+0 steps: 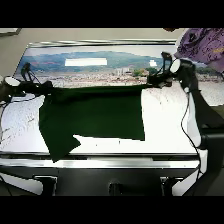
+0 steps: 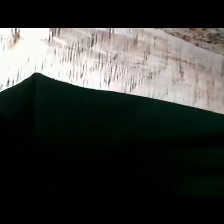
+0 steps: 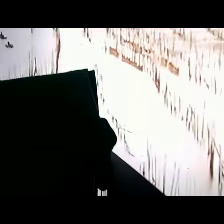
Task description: Fold the clothes and pants, and hang the long-sleeved shirts on hangers.
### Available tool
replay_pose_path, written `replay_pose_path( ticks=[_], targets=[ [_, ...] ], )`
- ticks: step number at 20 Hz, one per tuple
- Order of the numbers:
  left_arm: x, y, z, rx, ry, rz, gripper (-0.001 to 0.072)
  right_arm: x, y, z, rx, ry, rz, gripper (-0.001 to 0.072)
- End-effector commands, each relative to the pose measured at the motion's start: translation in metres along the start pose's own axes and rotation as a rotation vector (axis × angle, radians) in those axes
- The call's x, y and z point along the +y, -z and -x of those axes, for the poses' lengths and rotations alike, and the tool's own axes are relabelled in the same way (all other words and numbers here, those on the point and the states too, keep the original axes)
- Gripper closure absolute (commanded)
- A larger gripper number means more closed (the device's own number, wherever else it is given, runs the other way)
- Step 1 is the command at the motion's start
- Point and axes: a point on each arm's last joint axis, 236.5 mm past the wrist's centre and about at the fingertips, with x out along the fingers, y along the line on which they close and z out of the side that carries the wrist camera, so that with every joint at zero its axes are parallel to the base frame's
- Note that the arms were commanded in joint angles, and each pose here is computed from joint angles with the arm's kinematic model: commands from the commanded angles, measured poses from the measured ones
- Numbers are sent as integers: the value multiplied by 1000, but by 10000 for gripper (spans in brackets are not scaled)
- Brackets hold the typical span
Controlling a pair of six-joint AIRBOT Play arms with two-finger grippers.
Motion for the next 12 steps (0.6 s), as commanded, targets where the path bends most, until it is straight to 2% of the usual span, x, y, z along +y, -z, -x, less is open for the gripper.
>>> replay_pose_path(
  ticks=[1, 8, 9, 10, 11, 12],
  targets=[
    [17, 19, -34, 55, -8, 31, 687, 4, 11, -51, 43, -57, -118, 679],
    [18, 21, -38, 63, -7, 38, 643, 46, 19, -53, 101, -237, -248, 666],
    [19, 22, -39, 66, -7, 44, 549, 56, 21, -50, 118, -278, -268, 594],
    [19, 23, -39, 68, -7, 52, 349, 64, 23, -47, 133, -312, -284, 543],
    [18, 23, -38, 68, -6, 53, 217, 71, 25, -44, 150, -343, -296, 518],
    [17, 22, -37, 74, -2, 49, 215, 78, 28, -41, 169, -371, -307, 478]
  ],
)
